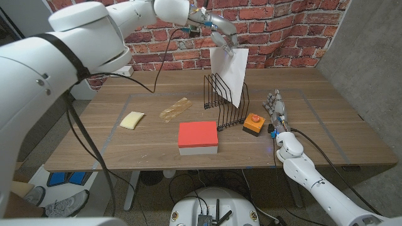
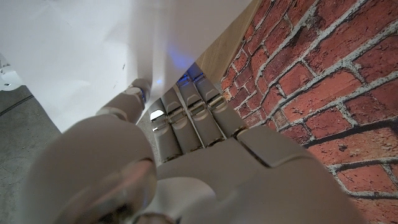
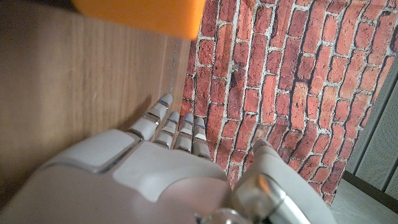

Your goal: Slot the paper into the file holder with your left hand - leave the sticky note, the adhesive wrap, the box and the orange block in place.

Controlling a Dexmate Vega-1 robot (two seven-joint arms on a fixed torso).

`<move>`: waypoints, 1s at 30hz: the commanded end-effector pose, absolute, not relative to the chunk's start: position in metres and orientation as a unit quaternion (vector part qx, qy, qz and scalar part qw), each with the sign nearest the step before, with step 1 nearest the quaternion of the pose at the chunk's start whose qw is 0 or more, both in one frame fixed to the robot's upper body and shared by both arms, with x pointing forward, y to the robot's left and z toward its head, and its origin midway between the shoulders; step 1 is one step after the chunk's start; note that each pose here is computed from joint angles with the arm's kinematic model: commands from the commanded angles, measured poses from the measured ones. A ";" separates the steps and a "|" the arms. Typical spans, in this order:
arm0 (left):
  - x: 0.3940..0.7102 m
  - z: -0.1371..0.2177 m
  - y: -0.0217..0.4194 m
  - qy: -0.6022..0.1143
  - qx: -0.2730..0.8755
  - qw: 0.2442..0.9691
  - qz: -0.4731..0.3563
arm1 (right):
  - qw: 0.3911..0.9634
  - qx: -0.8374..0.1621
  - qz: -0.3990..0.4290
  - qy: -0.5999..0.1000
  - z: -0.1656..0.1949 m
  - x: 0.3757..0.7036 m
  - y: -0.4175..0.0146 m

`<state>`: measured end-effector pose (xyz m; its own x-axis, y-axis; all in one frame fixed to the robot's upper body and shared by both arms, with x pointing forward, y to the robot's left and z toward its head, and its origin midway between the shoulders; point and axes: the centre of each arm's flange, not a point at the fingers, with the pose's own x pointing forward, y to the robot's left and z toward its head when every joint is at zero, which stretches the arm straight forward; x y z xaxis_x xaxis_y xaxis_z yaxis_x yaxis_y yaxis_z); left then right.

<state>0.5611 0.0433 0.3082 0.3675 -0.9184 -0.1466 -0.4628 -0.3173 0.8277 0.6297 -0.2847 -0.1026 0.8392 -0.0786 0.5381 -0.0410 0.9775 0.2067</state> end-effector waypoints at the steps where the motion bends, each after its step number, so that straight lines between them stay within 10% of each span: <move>1: 0.557 0.302 0.040 -0.466 0.756 0.325 -0.325 | 0.953 0.107 -0.012 -0.283 -0.103 0.630 -0.285; 30: 0.554 0.285 0.037 -0.490 0.773 0.247 -0.319 | 0.954 0.112 -0.015 -0.278 -0.106 0.633 -0.283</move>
